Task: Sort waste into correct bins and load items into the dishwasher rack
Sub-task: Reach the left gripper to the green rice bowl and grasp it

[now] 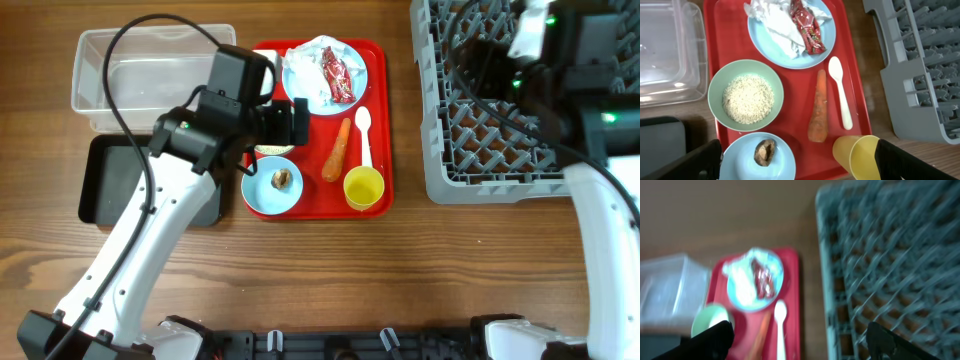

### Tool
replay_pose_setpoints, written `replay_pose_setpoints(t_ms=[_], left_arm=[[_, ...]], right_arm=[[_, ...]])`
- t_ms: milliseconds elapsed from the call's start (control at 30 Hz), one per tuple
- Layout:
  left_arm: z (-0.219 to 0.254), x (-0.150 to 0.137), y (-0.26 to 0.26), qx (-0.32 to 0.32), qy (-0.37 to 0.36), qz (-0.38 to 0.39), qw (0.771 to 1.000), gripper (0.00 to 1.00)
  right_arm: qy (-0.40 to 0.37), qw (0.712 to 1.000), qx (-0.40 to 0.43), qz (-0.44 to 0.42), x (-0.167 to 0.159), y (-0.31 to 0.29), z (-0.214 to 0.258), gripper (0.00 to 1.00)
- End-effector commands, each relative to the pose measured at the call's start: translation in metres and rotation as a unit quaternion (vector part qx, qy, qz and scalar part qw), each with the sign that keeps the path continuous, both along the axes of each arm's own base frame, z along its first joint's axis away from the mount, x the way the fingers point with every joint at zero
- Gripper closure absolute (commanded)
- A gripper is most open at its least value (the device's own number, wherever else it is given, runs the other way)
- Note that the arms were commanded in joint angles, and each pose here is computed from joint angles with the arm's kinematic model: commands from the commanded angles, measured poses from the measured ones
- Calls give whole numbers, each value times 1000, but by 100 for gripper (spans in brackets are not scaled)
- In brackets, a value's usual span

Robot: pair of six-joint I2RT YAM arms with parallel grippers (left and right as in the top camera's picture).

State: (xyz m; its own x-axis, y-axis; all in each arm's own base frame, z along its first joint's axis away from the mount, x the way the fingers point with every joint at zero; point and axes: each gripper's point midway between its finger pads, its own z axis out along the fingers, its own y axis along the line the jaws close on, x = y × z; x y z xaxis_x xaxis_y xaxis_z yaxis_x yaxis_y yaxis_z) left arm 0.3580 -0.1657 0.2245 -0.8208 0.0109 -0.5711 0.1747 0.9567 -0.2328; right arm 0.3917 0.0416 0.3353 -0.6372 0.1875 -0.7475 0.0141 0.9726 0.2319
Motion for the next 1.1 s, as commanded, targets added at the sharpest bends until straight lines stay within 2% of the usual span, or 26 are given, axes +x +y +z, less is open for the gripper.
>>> replay_pose_setpoints(t_ms=[0,133,233,300,367,467,567,633,667,733,833,867,1000,1067], left_arm=[[-11,8,0,23,6,17,1000,6],[-64,29,-9,51,46,11,998,11],[-100,33,-16,71,79,-1,994,17],[-127,43,-28,86,80,-23,993,22],[-143,52,-35,96,71,-23,993,21],[-167,68,-43,99,60,-20,993,19],[-192,72,-43,106,72,-18,992,28],[-197,72,-44,106,74,-18,991,37],[-197,72,-44,106,74,-18,991,46],[-197,72,-44,107,75,-18,991,71],[-198,71,-44,108,77,-18,991,92],[-198,70,-43,109,79,-19,991,96],[-196,71,-44,107,77,-18,991,96],[-171,72,-46,89,70,-4,994,96]], right_arm=[[3,1000,-17,-8,0,-5,-1,12],[50,998,-11,25,10,18,-36,14],[75,997,-10,30,18,26,-56,15],[92,995,-9,28,25,27,-70,18],[99,995,-10,27,27,28,-76,25],[101,995,-12,26,28,27,-78,28],[99,995,-14,24,29,26,-78,28],[97,995,-14,24,30,26,-77,28],[97,995,-14,24,30,26,-77,28],[97,995,-14,23,30,26,-77,29],[98,995,-14,24,29,26,-77,29],[98,995,-14,24,29,26,-77,29],[99,995,-14,24,29,26,-77,29],[98,995,-16,21,29,25,-77,30]])
